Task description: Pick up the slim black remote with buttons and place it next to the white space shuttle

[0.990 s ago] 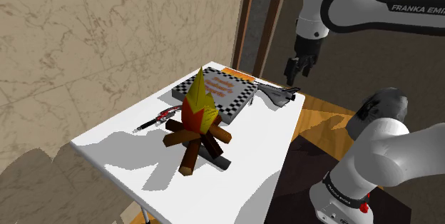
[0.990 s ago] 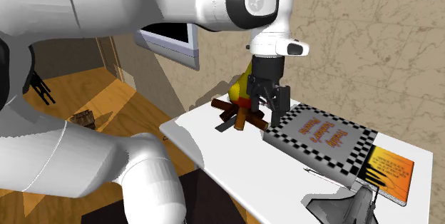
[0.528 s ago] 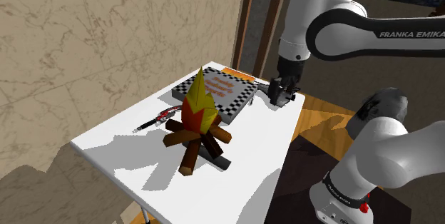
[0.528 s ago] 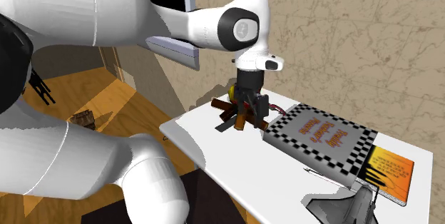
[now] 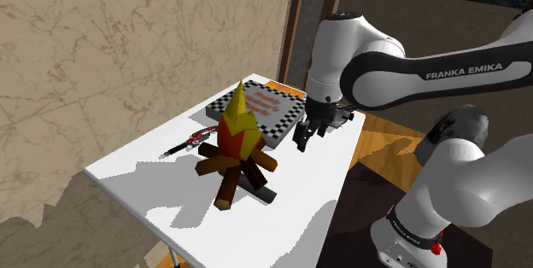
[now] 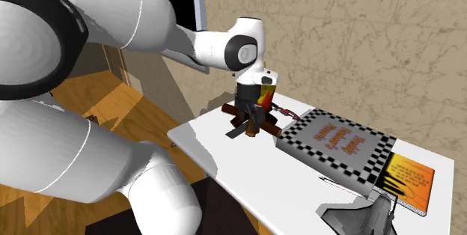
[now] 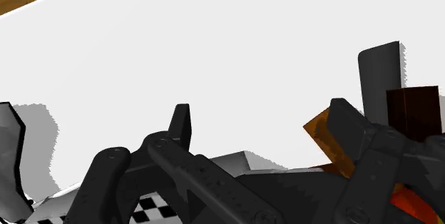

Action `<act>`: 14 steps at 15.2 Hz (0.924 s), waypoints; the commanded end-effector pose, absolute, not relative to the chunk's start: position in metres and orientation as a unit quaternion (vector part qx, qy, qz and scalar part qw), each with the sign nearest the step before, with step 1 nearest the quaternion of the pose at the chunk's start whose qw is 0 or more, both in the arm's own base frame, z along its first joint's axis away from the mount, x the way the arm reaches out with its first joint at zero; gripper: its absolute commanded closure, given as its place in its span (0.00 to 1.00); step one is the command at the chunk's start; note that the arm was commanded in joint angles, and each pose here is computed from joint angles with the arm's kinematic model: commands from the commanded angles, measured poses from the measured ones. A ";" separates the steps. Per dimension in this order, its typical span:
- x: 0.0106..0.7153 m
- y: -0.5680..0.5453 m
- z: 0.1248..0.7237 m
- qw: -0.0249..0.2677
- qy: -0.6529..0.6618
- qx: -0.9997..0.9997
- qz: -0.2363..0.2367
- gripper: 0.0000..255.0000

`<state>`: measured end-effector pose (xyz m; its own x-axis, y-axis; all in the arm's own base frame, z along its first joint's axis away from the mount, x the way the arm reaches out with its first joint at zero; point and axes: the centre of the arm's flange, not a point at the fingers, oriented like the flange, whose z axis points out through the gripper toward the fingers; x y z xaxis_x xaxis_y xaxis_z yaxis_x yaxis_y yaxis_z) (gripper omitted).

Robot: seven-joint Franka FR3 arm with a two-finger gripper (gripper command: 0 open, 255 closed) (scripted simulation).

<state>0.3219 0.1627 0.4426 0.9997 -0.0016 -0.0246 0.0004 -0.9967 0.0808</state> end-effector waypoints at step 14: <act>0.318 0.295 0.343 0.009 0.038 0.999 0.002 0.00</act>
<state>0.3210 0.2941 0.3525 0.9970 0.0763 0.0089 0.0761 -0.9970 0.0165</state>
